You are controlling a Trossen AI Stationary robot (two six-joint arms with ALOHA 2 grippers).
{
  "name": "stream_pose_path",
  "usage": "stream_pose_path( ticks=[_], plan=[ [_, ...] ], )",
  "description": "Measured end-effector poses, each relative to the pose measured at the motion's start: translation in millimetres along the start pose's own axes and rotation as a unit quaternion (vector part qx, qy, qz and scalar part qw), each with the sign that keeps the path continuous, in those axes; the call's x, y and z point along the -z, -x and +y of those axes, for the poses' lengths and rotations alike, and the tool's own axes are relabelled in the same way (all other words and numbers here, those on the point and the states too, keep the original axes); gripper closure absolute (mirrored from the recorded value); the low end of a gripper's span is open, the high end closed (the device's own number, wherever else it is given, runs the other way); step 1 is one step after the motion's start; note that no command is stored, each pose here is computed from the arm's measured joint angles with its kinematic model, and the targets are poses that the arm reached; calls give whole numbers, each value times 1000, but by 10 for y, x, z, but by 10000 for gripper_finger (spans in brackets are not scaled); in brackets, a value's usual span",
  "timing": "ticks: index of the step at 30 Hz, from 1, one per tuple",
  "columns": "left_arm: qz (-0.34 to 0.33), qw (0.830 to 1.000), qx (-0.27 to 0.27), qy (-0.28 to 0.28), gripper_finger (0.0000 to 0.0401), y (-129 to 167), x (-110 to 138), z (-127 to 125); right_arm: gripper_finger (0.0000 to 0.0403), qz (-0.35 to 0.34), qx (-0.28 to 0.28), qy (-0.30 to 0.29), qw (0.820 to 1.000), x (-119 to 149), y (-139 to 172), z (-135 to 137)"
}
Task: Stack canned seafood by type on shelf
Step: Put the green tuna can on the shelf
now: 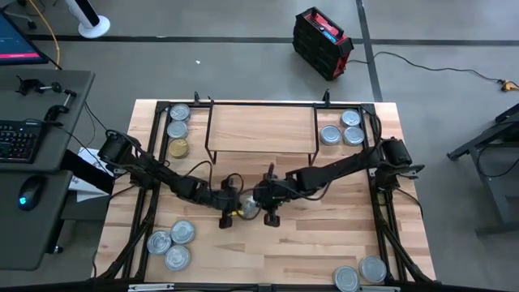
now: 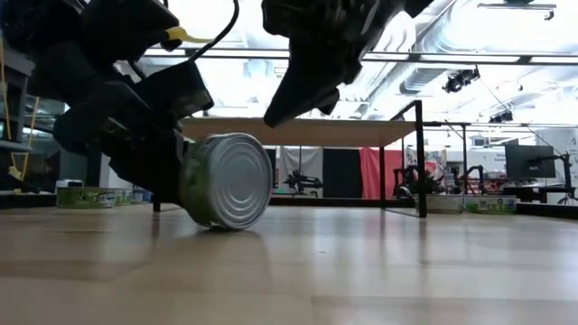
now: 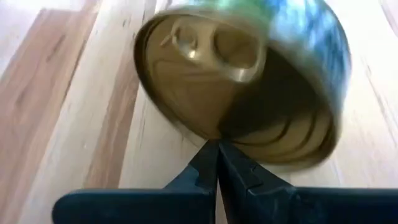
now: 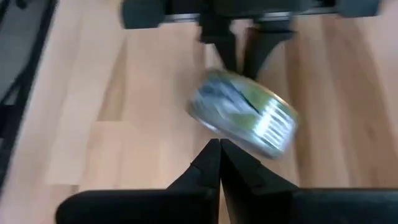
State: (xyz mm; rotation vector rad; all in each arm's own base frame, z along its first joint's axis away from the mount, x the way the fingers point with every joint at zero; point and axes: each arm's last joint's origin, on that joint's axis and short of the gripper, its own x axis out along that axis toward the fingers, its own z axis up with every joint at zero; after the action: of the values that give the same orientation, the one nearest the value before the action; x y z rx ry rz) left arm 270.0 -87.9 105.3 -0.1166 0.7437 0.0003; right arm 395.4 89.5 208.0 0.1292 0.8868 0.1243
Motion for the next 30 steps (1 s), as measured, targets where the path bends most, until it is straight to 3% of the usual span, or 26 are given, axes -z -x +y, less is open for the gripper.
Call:
stream_pose_path(
  ticks=[6,10,15,19,24,30],
  plan=[
    [6,1000,-4,4,400,1,12,6,403,-3,-5,21,1000,-79,51,22],
    [62,998,-23,2,400,87,79,29,403,23,2,33,999,-112,133,14],
    [125,990,-50,50,400,346,136,36,402,17,-16,76,997,-214,221,20],
    [92,990,-30,102,400,605,72,-98,394,9,-33,149,988,-350,310,0],
    [36,984,-22,171,400,939,28,-262,330,3,-1,248,969,-453,281,-19],
    [-10,967,11,253,400,1206,-16,-363,228,31,4,240,970,-590,73,-166]
  ],
)
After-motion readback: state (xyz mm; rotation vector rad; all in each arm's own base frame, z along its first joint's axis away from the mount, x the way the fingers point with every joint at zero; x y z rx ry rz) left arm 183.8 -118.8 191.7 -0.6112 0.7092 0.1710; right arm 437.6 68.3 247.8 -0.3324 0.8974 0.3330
